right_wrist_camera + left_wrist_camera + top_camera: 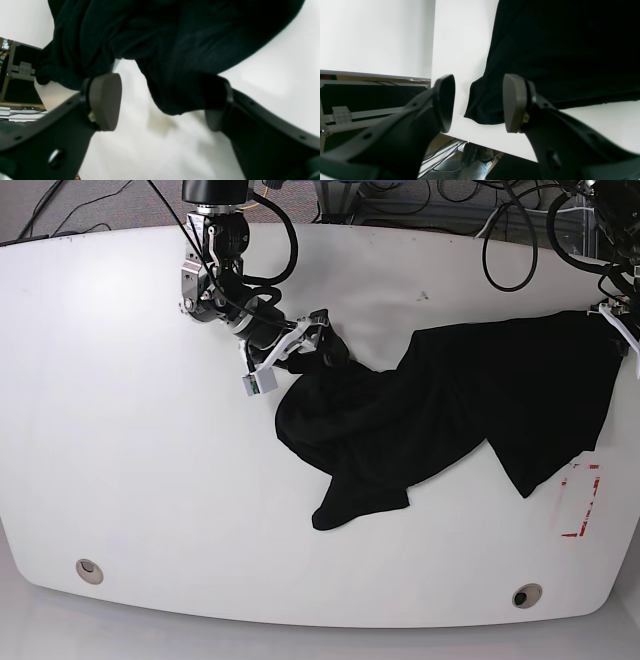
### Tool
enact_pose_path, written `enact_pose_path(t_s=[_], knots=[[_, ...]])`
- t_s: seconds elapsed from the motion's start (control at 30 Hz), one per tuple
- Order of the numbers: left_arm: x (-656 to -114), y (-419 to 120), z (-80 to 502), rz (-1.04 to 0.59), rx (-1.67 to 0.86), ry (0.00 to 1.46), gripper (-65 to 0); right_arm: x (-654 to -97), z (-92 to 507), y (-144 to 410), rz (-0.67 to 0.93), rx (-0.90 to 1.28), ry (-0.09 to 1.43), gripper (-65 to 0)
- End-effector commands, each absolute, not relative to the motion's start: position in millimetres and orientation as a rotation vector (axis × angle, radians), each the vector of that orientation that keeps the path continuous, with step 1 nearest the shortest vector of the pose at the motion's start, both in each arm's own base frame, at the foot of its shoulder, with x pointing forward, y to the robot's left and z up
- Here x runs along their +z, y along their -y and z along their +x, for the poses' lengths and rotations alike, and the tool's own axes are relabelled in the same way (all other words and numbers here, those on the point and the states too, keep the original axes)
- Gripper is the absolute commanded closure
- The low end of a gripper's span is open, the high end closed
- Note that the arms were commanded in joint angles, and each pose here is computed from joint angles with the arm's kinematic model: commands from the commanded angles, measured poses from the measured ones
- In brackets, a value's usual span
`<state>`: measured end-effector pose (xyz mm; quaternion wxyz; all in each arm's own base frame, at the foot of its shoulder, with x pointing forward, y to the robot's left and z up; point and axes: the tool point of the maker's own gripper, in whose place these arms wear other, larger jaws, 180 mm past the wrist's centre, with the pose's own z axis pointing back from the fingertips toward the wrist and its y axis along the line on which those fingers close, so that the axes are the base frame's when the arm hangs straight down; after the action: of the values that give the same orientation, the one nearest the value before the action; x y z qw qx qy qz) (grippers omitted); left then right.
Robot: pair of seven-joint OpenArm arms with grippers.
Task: Layout the t-shirt on the table in an organized manner, then fold the t-shirt properly
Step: 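Drag the held shirt edge with the right gripper toward its arm base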
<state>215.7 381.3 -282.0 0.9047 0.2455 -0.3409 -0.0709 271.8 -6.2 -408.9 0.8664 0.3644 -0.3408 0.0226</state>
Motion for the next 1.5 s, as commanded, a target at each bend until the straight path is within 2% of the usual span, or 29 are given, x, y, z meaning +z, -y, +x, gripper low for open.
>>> enact_pose_path(t_s=[0.0, 0.1, 0.17, 0.37, 0.47, 0.77, 0.87, 1.17, 1.23, 1.43, 1.47], knots=[[-269.0, -384.5, 220.8, 0.532, -0.159, 0.741, -27.9, -409.4, 272.3, 6.1, 0.75, 0.057, 0.7, -47.2], [-268.8, -384.9, 220.6, 0.533, -0.158, 0.741, -27.9, -408.8, 273.6, 6.7, 0.748, 0.057, 0.703, -45.7], [-268.8, -384.9, 220.6, 0.533, -0.158, 0.741, -27.9, -408.2, 274.7, 7.4, 0.746, 0.057, 0.707, -40.1], [-268.8, -384.9, 220.6, 0.533, -0.158, 0.741, -27.9, -406.8, 279.8, 7.5, 0.742, 0.067, 0.712, -12.2], [-268.8, -384.9, 220.6, 0.533, -0.158, 0.741, -27.9, -414.8, 276.9, 5.3, 0.753, 0.059, 0.685, -5.1], [-269.1, -385.4, 220.2, 0.533, -0.156, 0.74, -27.9, -420.7, 279.0, 9.0, 0.747, 0.057, 0.669, -4.0], [-270.1, -386.1, 219.9, 0.532, -0.155, 0.737, -27.9, -421.0, 279.2, 9.8, 0.745, 0.053, 0.669, 0.0], [-273.0, -401.5, 216.9, 0.533, -0.106, 0.727, -28.7, -414.3, 278.5, 12.4, 0.732, 0.064, 0.691, 0.0], [-273.5, -405.1, 218.5, 0.528, -0.087, 0.732, -32.6, -410.8, 279.5, 13.1, 0.728, 0.069, 0.702, 0.0], [-288.2, -429.1, 211.1, 0.492, 0.026, 0.712, -52.4, -410.7, 278.8, 12.1, 0.729, 0.072, 0.701, 0.0], [-289.3, -432.4, 209.9, 0.489, 0.045, 0.711, -52.9, -410.7, 278.8, 12.1, 0.729, 0.072, 0.701, 0.0]])
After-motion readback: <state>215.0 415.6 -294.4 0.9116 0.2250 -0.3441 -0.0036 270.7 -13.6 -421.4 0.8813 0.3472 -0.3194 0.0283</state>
